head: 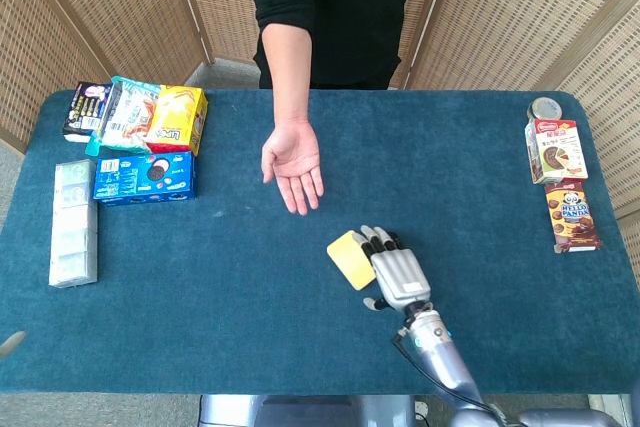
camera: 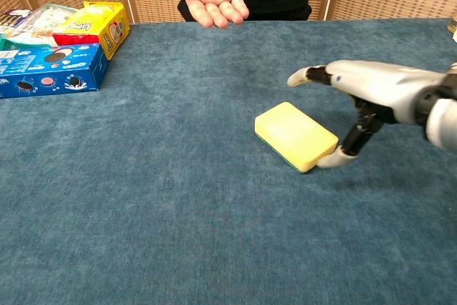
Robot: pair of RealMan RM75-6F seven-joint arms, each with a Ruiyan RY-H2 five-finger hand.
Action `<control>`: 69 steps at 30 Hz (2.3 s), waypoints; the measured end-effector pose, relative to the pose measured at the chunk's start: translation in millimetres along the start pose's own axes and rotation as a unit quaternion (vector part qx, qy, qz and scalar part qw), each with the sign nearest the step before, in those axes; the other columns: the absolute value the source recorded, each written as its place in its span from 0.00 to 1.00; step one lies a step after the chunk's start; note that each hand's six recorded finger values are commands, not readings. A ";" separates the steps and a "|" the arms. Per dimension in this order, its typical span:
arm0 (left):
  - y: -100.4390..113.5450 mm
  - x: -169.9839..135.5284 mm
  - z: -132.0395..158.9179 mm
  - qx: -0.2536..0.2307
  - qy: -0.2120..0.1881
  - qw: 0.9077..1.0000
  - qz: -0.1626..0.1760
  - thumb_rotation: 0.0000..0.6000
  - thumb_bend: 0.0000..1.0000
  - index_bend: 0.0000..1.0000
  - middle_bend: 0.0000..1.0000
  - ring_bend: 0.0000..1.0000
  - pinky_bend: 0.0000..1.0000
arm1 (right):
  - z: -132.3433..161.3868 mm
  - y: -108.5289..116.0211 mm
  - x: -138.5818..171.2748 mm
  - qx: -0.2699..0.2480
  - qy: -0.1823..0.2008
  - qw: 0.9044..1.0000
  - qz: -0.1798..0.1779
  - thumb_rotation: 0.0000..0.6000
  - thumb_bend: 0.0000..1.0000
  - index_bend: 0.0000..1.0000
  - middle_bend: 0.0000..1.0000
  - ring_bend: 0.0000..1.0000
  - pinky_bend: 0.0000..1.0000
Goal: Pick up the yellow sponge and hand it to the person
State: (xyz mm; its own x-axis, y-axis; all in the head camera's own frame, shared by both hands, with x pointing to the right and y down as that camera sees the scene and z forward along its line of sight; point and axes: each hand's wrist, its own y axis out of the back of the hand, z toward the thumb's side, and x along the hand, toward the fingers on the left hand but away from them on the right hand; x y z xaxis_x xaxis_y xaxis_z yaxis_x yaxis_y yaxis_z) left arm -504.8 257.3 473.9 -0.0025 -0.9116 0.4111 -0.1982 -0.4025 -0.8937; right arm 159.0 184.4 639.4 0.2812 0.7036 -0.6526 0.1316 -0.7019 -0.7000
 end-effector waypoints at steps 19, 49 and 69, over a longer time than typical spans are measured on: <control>0.0 0.2 -2.1 0.000 0.005 1.000 0.000 1.00 0.14 0.00 0.00 0.00 0.11 | 19.1 -21.6 -28.1 -0.028 -0.029 0.999 0.024 1.00 0.00 0.00 0.00 0.03 0.07; 0.8 0.1 -3.0 -0.005 0.004 1.000 0.000 1.00 0.14 0.00 0.00 0.00 0.11 | 21.9 -21.9 -54.6 -0.033 -0.053 0.998 0.028 1.00 0.01 0.08 0.17 0.21 0.23; 3.7 -1.7 -4.1 -0.012 0.002 1.000 0.004 1.00 0.14 0.00 0.00 0.00 0.11 | 22.2 -13.9 -43.2 0.011 -0.033 0.999 -0.020 1.00 0.27 0.31 0.42 0.48 0.63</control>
State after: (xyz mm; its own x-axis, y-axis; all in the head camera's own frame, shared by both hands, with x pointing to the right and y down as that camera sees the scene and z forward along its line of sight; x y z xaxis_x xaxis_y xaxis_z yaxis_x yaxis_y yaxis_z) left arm -509.6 257.7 470.6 -0.0087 -0.9140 0.4056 -0.2225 -0.3937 -0.8919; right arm 123.8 166.3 670.9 0.2129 0.7373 -0.6412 0.1210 -0.6711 -0.7315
